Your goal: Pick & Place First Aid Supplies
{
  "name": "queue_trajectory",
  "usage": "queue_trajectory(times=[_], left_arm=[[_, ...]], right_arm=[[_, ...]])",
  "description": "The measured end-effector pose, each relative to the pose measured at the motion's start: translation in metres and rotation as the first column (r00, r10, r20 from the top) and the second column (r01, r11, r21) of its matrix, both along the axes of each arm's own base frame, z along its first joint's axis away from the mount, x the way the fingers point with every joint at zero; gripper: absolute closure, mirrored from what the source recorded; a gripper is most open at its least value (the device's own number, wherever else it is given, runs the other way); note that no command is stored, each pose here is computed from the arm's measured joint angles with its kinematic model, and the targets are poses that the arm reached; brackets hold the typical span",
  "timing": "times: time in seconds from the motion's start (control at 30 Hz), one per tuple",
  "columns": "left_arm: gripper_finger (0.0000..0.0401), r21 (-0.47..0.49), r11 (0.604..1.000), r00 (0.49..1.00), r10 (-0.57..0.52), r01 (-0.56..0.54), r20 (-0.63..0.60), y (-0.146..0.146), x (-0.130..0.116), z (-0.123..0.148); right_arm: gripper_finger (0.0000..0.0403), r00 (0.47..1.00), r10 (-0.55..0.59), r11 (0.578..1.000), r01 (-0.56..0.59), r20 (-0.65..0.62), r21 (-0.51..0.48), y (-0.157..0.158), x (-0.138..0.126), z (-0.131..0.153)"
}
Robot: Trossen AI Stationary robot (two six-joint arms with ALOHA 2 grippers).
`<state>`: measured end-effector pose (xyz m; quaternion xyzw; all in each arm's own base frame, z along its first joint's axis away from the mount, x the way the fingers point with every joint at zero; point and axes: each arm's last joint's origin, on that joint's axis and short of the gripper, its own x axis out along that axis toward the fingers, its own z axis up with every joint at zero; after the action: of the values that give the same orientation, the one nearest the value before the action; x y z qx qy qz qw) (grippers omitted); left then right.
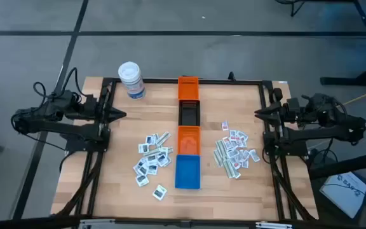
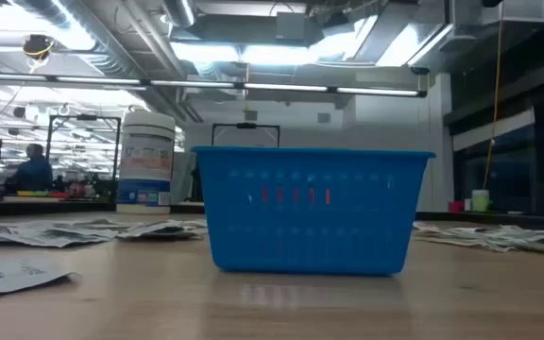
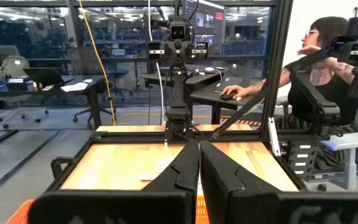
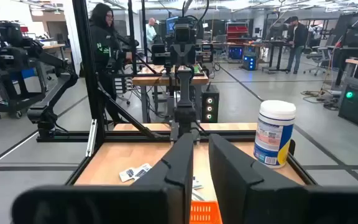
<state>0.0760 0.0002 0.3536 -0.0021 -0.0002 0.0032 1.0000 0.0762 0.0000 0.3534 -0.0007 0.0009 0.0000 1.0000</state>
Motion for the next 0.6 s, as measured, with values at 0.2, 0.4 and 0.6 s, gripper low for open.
queue_trajectory(times=[0.2,0.4,0.6], left_arm=[[0.0390,0.000,1.000,1.000,0.000,0.000,0.000,0.0000,0.0000,0.0000],[0.0392,0.000,1.000,1.000,0.000,0.000,0.000,0.0000,0.0000,0.0000],[0.0388,0.000,1.000,1.000,0.000,0.000,0.000,0.0000,0.0000,0.0000]], right_arm=[[0.0347,1.000,0.000,1.000,0.000,0.000,0.000,0.0000,0.0000,0.0000],[0.0347,1.000,0.000,1.000,0.000,0.000,0.000,0.0000,-0.0001,0.0000],[0.0347,1.000,0.000,1.000,0.000,0.000,0.000,0.0000,0.0000,0.0000]])
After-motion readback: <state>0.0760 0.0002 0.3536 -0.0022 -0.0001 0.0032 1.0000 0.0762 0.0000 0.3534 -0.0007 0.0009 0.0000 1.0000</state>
